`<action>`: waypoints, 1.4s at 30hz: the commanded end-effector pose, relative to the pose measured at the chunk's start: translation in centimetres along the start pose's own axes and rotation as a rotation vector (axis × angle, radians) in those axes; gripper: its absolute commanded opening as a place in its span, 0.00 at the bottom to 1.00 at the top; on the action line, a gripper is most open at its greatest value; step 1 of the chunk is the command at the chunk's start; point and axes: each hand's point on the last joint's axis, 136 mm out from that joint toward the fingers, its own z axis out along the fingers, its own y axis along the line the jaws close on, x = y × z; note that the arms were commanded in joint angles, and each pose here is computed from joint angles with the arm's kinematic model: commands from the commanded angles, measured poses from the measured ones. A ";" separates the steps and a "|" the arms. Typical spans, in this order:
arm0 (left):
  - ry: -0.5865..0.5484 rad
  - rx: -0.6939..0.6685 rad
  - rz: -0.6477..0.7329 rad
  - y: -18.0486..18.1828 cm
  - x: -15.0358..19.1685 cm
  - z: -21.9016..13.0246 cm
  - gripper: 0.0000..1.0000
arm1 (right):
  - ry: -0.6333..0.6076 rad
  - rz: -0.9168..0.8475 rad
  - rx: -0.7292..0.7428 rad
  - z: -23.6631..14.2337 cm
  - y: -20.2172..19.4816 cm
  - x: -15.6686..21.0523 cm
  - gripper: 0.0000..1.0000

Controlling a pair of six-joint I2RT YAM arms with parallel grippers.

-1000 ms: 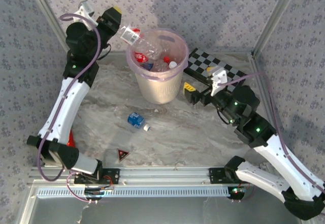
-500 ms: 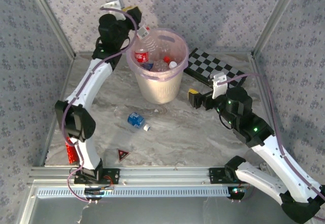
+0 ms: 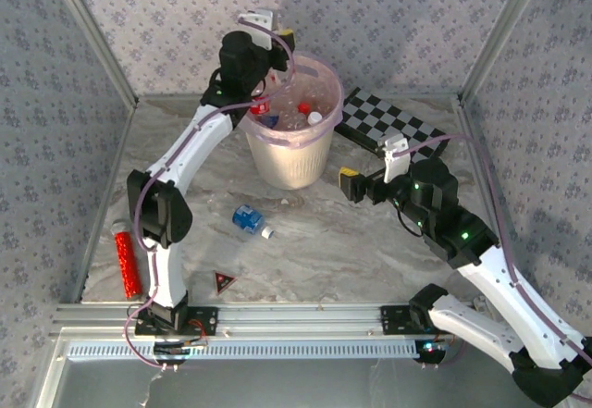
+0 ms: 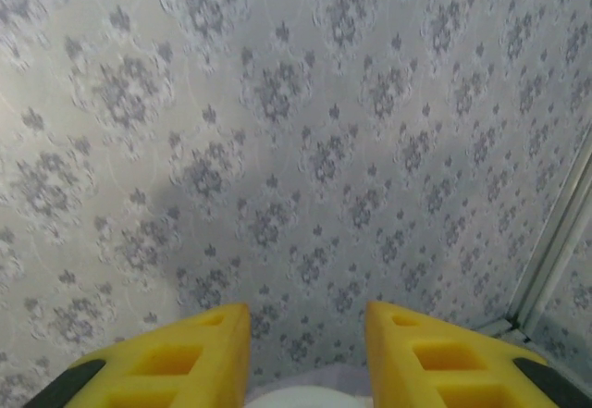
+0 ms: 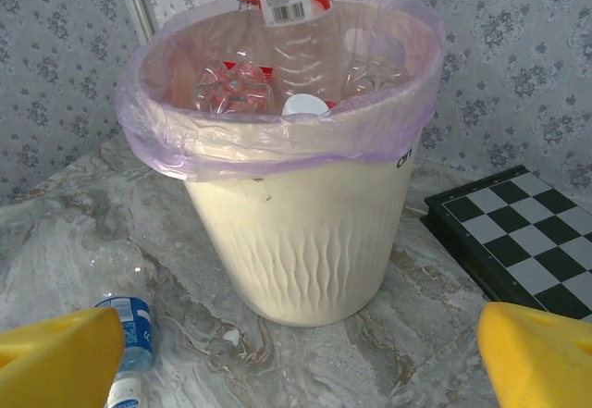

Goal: Put the plastic bottles in the bin

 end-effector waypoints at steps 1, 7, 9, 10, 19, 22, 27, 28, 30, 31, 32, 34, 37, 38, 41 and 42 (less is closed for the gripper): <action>0.041 -0.026 0.023 0.9 2.1 -1.1 0.00 | 0.029 -0.004 -0.014 0.4 0.1 0.9 1.00; 0.113 -0.025 0.012 1.1 6.0 -2.9 0.00 | 0.034 -0.002 -0.030 1.0 0.4 1.0 1.00; 0.143 -0.037 0.015 1.4 7.0 -3.3 0.00 | 0.036 0.003 -0.037 1.3 0.6 1.1 1.00; 0.163 -0.051 0.018 1.7 7.5 -3.4 0.00 | 0.036 0.006 -0.039 1.3 0.6 1.0 1.00; 0.467 -0.040 0.060 1.7 12.2 -3.0 0.00 | 0.042 0.028 -0.043 1.5 0.7 1.2 1.00; 0.553 -0.030 0.062 1.8 14.1 -3.0 0.00 | 0.044 0.032 -0.047 1.5 0.8 1.2 1.00; 0.624 -0.021 0.068 1.7 15.4 -2.5 0.00 | 0.049 0.032 -0.050 1.5 0.9 1.3 1.00; 0.622 -0.022 0.066 1.8 15.7 -2.5 0.00 | 0.047 0.032 -0.049 1.5 0.9 1.3 1.00; 0.629 -0.023 0.057 1.9 16.8 -2.5 0.00 | 0.047 0.032 -0.047 1.5 0.8 1.3 1.00; 0.636 -0.022 0.054 1.9 17.3 -2.4 0.00 | 0.047 0.032 -0.048 1.5 0.8 1.4 1.00; 0.653 -0.024 0.052 2.0 18.1 -2.5 0.00 | 0.050 0.031 -0.046 1.5 0.8 1.5 1.00; 0.661 -0.026 0.047 2.1 18.9 -2.6 0.00 | 0.054 0.027 -0.043 1.4 0.7 1.6 1.00; 0.680 -0.027 0.036 2.3 20.5 -2.8 0.00 | 0.057 0.024 -0.040 1.4 0.7 1.7 1.00; 0.687 -0.023 0.033 2.2 20.9 -2.9 0.00 | 0.056 0.023 -0.039 1.5 0.6 1.7 1.00; 0.687 -0.013 0.029 2.1 21.0 -2.9 0.06 | 0.059 0.021 -0.038 1.6 0.6 1.8 1.00; 0.673 -0.003 0.030 1.8 20.2 -2.8 0.15 | 0.057 0.022 -0.036 1.6 0.6 1.7 1.00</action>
